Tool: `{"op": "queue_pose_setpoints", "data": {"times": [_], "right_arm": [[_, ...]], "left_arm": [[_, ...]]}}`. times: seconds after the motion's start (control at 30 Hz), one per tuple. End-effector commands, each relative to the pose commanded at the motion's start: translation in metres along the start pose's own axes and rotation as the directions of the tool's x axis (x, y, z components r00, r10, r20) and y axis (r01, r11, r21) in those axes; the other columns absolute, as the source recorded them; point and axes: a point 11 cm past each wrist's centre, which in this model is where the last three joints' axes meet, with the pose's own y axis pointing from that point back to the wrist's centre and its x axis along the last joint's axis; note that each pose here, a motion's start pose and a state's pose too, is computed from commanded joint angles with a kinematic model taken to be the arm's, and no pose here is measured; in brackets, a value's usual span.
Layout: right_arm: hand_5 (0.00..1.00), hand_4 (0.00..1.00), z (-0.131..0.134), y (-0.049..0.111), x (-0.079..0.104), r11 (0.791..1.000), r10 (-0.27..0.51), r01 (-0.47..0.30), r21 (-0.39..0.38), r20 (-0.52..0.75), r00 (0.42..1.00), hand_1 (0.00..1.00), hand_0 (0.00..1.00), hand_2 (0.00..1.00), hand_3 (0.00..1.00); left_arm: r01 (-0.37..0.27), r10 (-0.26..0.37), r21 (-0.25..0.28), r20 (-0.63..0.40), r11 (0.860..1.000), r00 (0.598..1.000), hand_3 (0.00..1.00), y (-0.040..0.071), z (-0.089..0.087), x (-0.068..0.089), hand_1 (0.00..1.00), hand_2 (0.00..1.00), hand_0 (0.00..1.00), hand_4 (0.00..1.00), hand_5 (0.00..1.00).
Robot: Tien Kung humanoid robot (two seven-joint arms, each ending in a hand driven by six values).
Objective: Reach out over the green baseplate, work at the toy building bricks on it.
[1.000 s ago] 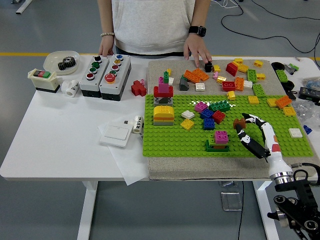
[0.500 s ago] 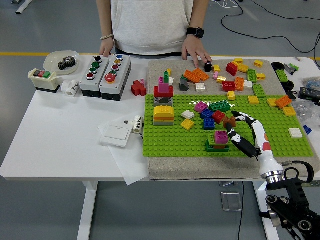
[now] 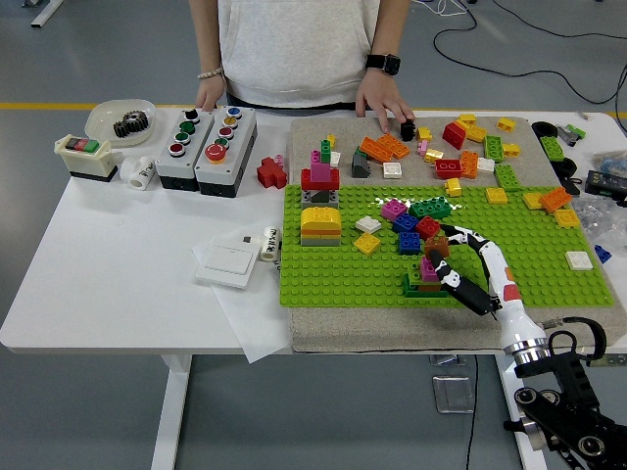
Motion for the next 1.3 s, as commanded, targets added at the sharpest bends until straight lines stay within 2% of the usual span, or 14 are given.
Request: {"op": "queue_pose_setpoints", "data": {"times": [0.63, 1.3], "right_arm": [[0.562, 0.73, -0.0007, 0.0012, -0.0067, 0.999, -0.031, 0.031, 0.012, -0.021, 0.999, 0.8, 0.996, 0.791, 0.527], [0.564, 0.735, 0.005, 0.0034, 0.0002, 0.999, -0.034, 0.034, 0.002, -0.039, 0.999, 0.793, 0.972, 0.785, 0.527]], "left_arm": [[0.003, -0.003, 0.006, 0.008, 1.0, 1.0, 0.578, -0.0004, -0.0026, -0.0017, 0.584, 0.636, 0.498, 0.599, 0.674], [0.001, -0.001, 0.001, 0.004, 1.0, 1.0, 0.577, -0.0001, -0.0007, -0.0007, 0.585, 0.633, 0.498, 0.598, 0.673]]}}
